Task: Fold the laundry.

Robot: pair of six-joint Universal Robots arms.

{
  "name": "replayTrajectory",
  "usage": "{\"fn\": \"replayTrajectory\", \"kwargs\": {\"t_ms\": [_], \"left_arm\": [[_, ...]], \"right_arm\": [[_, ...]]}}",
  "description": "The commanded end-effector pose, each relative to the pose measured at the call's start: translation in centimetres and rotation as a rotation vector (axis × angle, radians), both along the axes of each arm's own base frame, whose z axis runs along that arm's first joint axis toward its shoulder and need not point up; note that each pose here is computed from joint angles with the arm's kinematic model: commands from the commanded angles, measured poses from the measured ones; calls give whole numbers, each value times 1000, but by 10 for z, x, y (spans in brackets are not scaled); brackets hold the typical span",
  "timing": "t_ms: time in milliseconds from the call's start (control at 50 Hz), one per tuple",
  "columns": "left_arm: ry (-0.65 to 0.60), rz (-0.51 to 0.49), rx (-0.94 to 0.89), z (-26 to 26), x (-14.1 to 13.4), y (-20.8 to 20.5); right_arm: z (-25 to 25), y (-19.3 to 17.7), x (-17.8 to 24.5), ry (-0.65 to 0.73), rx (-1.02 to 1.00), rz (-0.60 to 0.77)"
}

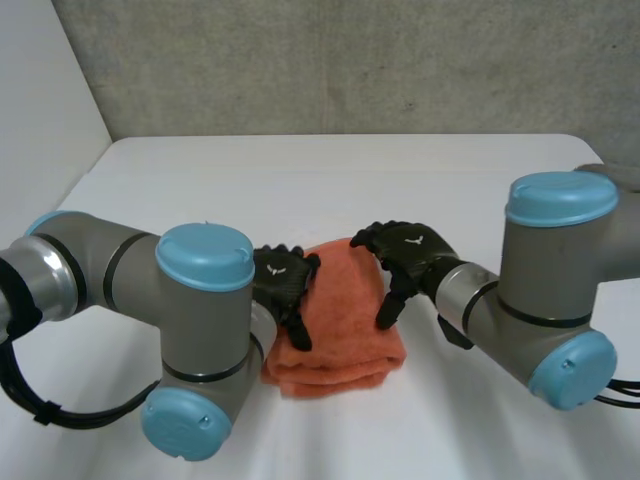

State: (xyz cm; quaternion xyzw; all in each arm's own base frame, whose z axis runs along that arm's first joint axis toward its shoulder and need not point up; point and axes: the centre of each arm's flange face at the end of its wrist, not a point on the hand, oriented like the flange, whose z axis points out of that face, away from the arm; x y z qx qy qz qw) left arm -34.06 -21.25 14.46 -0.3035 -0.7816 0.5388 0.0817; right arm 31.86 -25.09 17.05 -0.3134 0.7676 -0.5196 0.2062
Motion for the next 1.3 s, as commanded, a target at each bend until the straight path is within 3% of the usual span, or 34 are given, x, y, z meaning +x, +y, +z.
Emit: {"fn": "replayTrajectory", "kwargs": {"t_ms": [20,160,300,480,600,700,780,920,1300], "left_arm": [[-44,2,46,-9,8,10],[-90,-11,26,-10,11,11],[-156,-64,-37,-3,10,12],[-1,-44,-225,73,17,-4],[123,-152,-318,125,25,-8],[192,-321,-304,149,31,-6],[227,-371,-228,156,37,-8],[240,-369,-179,159,40,-13],[241,-372,-161,155,38,-10]], "right_arm": [[-22,12,17,82,-11,82],[-37,9,18,165,-42,104],[-22,2,10,218,-123,34],[27,17,-2,140,-267,-11],[39,39,-15,96,-332,-28],[19,65,-20,98,-316,6],[-1,83,-12,101,-323,59],[-44,98,1,154,-300,132],[-65,80,28,213,-429,174]]}}
